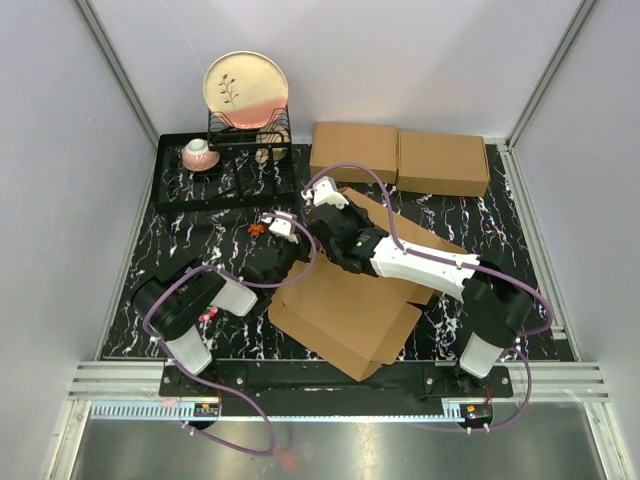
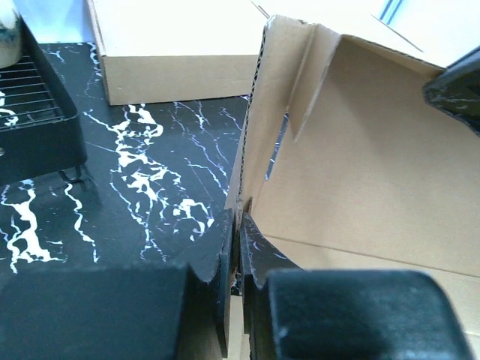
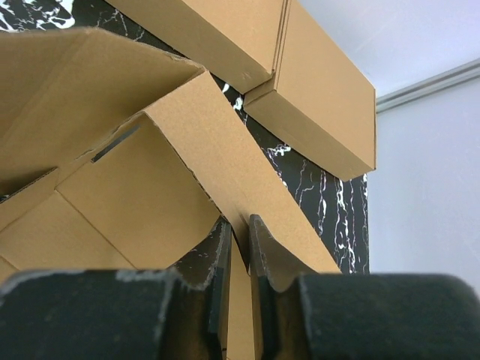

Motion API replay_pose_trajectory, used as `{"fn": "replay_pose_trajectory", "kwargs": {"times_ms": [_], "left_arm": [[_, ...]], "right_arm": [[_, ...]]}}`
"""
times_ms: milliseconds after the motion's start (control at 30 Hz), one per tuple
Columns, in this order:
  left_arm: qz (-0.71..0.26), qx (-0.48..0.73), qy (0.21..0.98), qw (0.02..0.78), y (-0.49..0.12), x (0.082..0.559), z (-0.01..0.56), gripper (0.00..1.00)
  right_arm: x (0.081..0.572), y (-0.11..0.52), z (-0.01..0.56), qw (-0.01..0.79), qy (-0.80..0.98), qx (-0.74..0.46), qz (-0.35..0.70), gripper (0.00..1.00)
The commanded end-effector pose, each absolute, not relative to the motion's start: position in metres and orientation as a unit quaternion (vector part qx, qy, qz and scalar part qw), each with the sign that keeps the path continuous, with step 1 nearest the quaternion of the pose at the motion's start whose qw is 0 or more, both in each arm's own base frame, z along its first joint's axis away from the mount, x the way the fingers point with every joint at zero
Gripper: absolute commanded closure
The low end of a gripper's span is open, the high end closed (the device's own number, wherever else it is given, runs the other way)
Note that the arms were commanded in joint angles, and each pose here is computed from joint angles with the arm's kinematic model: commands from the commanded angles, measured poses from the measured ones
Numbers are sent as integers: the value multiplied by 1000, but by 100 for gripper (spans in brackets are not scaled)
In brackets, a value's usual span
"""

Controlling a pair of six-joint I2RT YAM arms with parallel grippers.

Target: Fold the paper box

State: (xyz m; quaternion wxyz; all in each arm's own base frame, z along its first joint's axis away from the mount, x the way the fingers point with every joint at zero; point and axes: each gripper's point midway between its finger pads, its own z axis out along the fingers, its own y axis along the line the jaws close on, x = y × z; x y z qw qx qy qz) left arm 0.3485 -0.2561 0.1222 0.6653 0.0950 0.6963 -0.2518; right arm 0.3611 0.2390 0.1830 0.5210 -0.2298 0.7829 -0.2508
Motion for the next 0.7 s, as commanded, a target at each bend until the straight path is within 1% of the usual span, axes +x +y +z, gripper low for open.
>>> {"fn": "replay_pose_trajectory", "kwargs": {"times_ms": [0, 100, 333, 467, 500, 600, 667], "left_arm": [[-365, 66, 530, 763, -268, 324, 240, 93], [-377, 66, 525, 760, -272, 317, 244, 93], [-400, 60, 549, 732, -281, 308, 224, 92], [-403, 51, 564, 719, -281, 308, 212, 79], [-401, 48, 567, 718, -279, 307, 209, 71], [-389, 41, 571, 722, -272, 307, 206, 54], [-380, 36, 571, 727, -267, 308, 208, 53]], "right_arm": [[355, 239, 166, 507, 798, -212, -247, 100], [354, 239, 166, 507, 800, -207, -245, 100], [352, 238, 163, 505, 800, -210, -246, 100], [351, 235, 162, 502, 799, -214, -251, 100], [351, 234, 163, 504, 799, -213, -250, 100], [351, 233, 163, 504, 798, -215, -252, 100], [351, 234, 163, 504, 798, -216, -251, 100]]}}
